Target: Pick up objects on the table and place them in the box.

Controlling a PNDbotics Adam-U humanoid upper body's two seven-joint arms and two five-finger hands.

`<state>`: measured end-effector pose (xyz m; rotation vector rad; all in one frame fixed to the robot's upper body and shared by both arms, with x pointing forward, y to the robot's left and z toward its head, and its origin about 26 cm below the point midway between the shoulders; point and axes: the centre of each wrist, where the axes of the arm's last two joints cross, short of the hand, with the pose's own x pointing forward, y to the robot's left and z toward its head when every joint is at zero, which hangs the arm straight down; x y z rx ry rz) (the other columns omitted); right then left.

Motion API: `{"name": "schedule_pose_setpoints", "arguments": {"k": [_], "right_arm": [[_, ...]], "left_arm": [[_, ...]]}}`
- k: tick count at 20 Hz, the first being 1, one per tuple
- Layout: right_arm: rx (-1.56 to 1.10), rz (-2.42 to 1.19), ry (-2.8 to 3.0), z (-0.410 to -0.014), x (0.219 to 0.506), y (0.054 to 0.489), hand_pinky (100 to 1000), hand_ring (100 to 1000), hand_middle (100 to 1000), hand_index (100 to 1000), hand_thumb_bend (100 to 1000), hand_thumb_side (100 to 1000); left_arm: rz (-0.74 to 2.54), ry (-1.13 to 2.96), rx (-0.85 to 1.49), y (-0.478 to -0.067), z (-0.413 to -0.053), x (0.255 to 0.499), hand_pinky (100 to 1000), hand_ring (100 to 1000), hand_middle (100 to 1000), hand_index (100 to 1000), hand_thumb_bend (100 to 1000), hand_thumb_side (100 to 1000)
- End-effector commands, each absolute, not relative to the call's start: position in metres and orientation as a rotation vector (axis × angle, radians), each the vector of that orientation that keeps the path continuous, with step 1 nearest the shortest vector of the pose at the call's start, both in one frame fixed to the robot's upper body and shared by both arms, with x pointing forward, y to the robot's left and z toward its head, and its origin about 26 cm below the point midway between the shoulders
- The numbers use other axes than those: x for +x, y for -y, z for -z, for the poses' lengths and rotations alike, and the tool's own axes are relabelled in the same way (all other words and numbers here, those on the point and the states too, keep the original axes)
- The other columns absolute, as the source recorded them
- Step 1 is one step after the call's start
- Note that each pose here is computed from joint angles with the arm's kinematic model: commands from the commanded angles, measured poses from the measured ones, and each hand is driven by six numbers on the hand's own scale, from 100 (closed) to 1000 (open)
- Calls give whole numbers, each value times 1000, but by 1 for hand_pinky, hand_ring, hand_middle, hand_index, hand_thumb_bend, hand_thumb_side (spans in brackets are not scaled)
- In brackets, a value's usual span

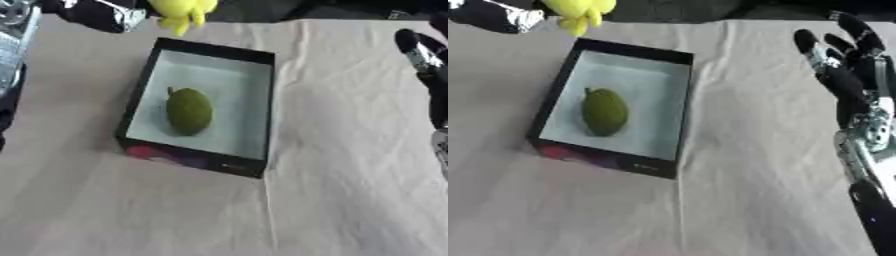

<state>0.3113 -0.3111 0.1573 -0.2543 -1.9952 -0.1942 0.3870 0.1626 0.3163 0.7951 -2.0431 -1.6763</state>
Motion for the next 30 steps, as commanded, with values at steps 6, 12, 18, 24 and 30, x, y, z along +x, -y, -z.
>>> {"name": "schedule_pose_setpoints", "arguments": {"k": [6, 12, 18, 24, 30], "right_arm": [[-267, 187, 2037, -170, 312, 314, 935, 868, 904, 855, 719, 336], [-258, 190, 2042, -171, 312, 312, 935, 868, 904, 854, 720, 332], [-254, 189, 2037, -169, 313, 311, 935, 868, 904, 854, 720, 326], [-252, 186, 2032, -168, 313, 311, 934, 868, 904, 854, 720, 326], [-255, 182, 2023, -166, 312, 311, 934, 868, 904, 853, 721, 323]], "left_arm": [[1750, 1958, 706, -140, -288, 398, 743, 615, 602, 510, 214, 100], [1753, 1826, 687, -135, -246, 419, 744, 615, 609, 533, 252, 100], [1794, 1770, 653, -130, -226, 427, 795, 683, 690, 707, 398, 100], [1818, 1733, 640, -131, -220, 430, 865, 766, 802, 922, 776, 447], [1742, 1780, 693, -139, -231, 428, 881, 772, 813, 933, 862, 509]]}}
